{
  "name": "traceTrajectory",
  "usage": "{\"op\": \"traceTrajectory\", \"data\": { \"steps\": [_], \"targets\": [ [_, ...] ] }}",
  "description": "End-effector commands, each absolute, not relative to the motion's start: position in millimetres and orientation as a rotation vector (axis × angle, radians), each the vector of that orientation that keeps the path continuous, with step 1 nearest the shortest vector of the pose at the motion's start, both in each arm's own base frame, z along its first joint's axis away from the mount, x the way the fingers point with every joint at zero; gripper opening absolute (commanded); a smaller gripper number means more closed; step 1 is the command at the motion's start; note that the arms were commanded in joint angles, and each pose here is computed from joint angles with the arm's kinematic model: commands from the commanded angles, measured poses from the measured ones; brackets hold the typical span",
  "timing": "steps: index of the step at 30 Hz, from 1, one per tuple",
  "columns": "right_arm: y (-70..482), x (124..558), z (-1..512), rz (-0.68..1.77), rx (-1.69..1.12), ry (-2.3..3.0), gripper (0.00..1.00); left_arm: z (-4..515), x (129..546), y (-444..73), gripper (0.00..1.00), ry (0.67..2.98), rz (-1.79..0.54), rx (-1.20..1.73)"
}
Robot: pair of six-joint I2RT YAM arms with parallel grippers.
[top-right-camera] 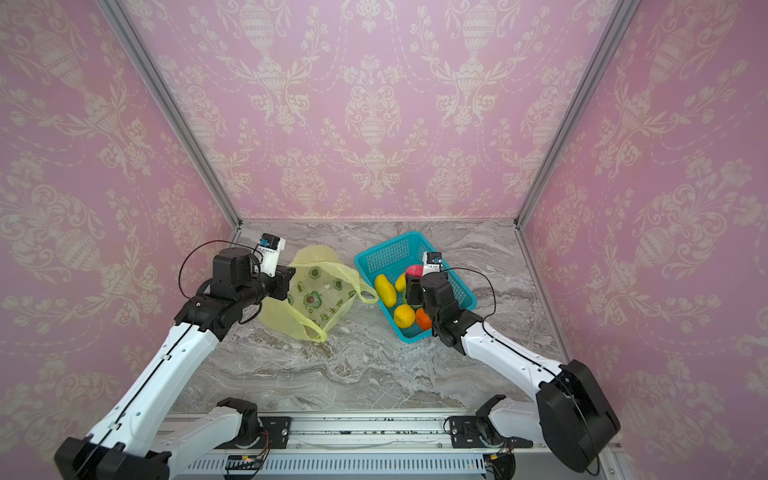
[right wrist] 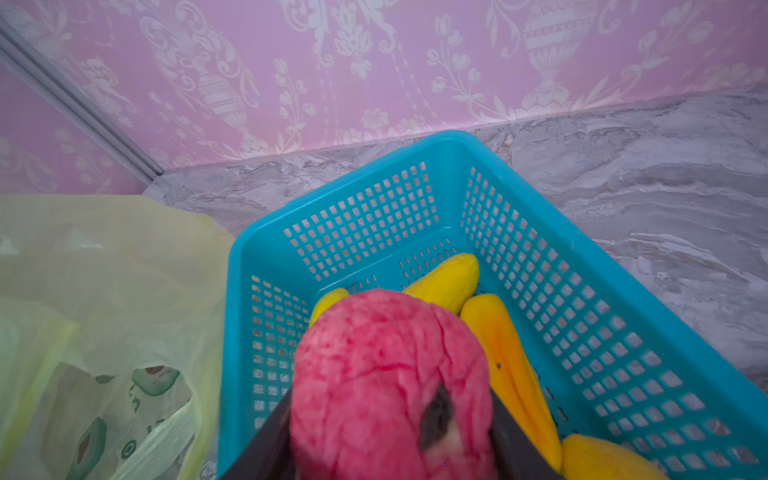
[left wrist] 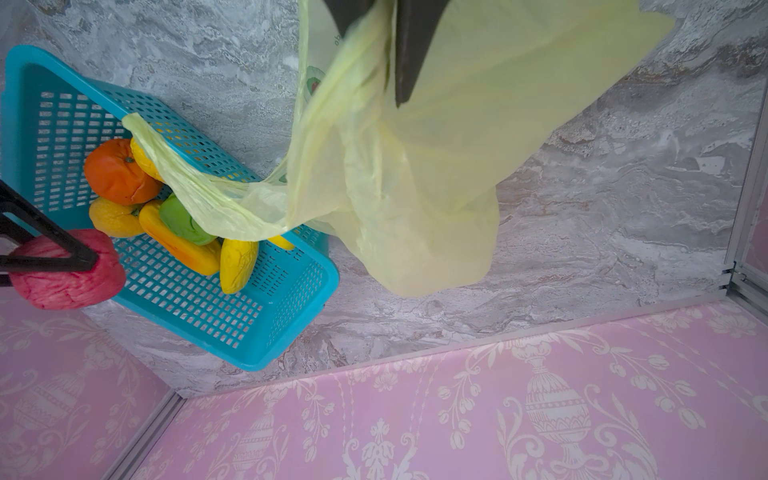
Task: Untie the knot of the plastic bag and take out the fruit
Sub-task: 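Lift the pink fruit out of the bag and carry it over the basket, then lower the pink fruit into the basket and open the right gripper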
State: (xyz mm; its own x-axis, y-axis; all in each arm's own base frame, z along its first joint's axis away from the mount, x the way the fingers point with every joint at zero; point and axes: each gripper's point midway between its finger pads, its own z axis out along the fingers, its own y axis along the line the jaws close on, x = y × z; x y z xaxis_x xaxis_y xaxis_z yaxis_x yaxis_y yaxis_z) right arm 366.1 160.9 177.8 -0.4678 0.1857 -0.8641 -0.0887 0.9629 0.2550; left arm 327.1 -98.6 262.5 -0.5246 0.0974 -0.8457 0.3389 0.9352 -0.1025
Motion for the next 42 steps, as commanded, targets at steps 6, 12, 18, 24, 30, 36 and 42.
{"op": "traceTrajectory", "data": {
  "steps": [6,12,18,24,30,36,42],
  "targets": [
    [193,392,122,0.318,-0.016,2.341,0.29,266,329,-98,0.12,2.122,-0.31,0.324],
    [209,405,94,0.334,-0.044,2.426,0.36,265,330,-97,0.12,2.125,-0.314,0.322],
    [210,414,63,0.256,-0.053,2.516,0.47,265,331,-98,0.12,2.127,-0.319,0.321],
    [216,425,46,0.234,-0.056,2.551,0.64,264,331,-98,0.12,2.13,-0.32,0.321],
    [215,426,61,0.265,-0.041,2.492,0.76,264,331,-98,0.12,2.129,-0.321,0.319],
    [217,410,80,0.355,-0.09,2.425,0.82,264,332,-95,0.12,2.138,-0.307,0.307],
    [222,392,120,0.423,-0.14,2.321,0.85,267,338,-91,0.12,2.136,-0.31,0.273]
  ]
}}
